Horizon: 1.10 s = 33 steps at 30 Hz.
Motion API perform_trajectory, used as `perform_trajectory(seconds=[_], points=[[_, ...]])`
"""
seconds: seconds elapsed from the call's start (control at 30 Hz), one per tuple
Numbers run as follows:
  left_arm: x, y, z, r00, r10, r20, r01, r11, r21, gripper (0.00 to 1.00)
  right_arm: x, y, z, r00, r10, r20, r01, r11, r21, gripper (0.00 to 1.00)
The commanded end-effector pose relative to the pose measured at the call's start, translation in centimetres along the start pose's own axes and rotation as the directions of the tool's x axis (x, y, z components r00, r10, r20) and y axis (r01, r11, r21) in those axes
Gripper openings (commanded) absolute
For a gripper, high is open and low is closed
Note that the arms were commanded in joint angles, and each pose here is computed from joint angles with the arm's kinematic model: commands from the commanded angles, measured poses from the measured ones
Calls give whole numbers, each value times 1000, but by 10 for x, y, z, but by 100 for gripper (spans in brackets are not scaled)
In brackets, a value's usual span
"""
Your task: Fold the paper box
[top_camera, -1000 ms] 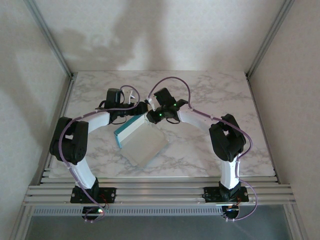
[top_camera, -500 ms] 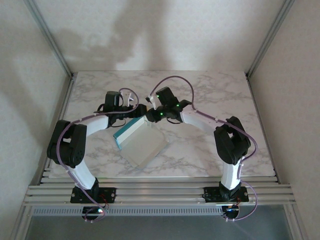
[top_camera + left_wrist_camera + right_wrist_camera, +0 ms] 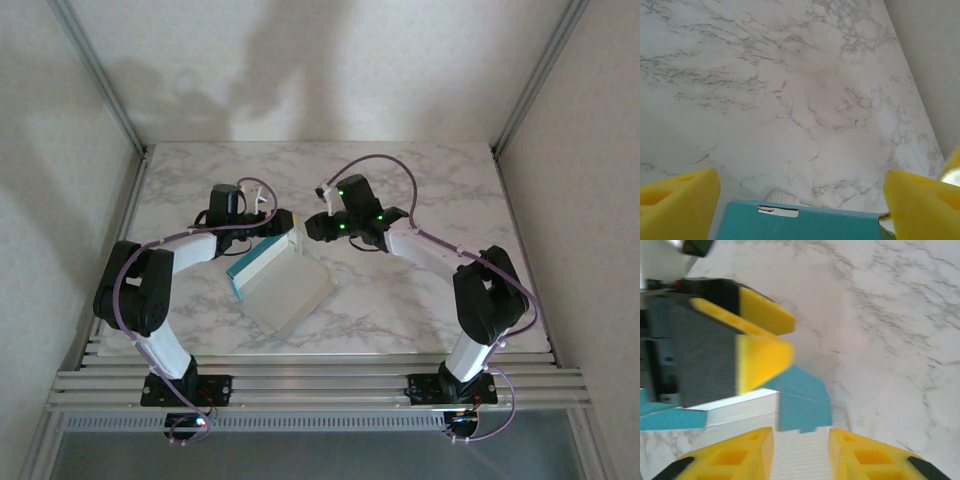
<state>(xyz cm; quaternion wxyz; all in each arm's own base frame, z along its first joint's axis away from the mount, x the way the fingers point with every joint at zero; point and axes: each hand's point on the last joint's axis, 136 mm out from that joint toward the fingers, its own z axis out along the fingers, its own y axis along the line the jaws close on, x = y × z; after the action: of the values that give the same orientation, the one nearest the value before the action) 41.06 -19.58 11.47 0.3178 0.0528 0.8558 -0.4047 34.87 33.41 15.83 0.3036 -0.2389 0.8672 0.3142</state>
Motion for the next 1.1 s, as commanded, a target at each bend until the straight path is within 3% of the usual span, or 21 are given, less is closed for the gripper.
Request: perform_trajectory(seconds=[0.0,0.47,1.07], points=[[19,6,0,998,-33,-46,32,999,-26,84,-1,-13,0,997,66,50,-67,998,18,34],[16,3,-1,999,-31,-41,30,999,-24,84,24,-20,38,998,49,-25,-50,998,-37,32],[14,0,-4,999,-34,-27,33,999,-18,84,32,-1,50,997,20,-73,-30,990,-138,34]])
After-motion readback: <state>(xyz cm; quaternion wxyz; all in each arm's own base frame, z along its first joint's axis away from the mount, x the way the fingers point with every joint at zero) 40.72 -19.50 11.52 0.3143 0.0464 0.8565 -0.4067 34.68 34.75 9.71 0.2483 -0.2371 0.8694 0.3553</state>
